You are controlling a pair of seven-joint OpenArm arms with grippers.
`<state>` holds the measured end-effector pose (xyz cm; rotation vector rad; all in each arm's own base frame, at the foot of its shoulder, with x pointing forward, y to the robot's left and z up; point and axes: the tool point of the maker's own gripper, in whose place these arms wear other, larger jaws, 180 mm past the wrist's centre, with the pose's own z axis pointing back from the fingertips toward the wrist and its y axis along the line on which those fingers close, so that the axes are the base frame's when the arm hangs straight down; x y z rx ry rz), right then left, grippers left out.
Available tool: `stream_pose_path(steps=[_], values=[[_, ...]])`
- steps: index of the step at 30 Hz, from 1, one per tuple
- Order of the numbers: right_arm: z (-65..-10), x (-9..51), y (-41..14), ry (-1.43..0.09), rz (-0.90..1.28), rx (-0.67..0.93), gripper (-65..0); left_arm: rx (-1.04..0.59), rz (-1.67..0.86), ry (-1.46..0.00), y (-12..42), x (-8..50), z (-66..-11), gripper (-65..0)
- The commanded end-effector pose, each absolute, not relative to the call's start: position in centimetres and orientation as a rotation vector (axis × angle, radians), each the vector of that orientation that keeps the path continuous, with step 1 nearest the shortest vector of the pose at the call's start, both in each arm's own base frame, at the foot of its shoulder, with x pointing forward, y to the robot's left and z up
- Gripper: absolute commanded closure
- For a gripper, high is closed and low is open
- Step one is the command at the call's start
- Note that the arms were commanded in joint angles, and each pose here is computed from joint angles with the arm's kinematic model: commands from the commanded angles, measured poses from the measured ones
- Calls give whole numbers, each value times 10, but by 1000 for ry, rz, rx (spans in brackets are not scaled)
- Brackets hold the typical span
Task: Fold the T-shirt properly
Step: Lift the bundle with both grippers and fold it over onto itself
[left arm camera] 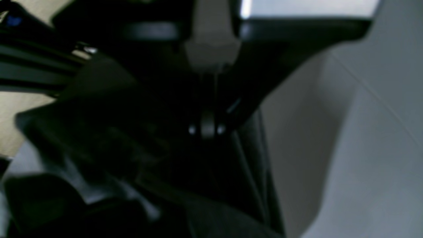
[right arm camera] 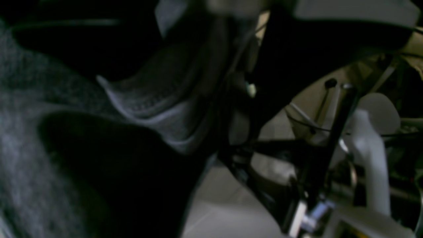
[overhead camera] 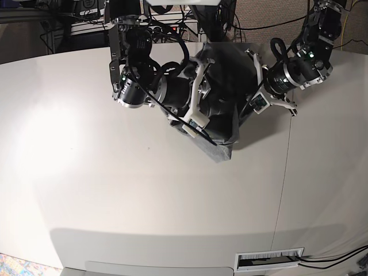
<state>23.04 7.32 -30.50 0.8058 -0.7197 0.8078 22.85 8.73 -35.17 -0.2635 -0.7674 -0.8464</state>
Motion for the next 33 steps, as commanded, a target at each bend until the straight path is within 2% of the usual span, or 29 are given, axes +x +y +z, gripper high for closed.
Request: stream_pose_path(steps=[1,5,8,10,16,19,21,26,29,33], values=[[-289,235,79,-775,810,840,-201,-244,-853,-802,90,235,-343,0],[-287,234,81,-777,812,851,-205,-182,-863,-796,98,238,-346,0],[-285,226,93,-769,851,876,-270,-173,-866,-790,99,238,-347,0],[-286,220,104,-776,897,865,-276,-171,-866,-785,100,238,-348,0],[-308,228,112,-833,1066,572,-275,-137,-875,-756,106,237,-352,0],[-318,236,101,-824,1096,448,-275,-8,-912,-718,125,240,-358,0],[-319,240,98,-831,1099,420,-275,87,-940,-702,138,245,-359,0],[-313,240,104,-866,1094,451,-275,238,-912,-710,170,257,-351,0],[-296,240,117,-950,1071,544,-275,287,-918,-704,183,260,-347,0],[-285,230,128,-956,1041,670,-275,308,-935,-693,190,261,-346,0]])
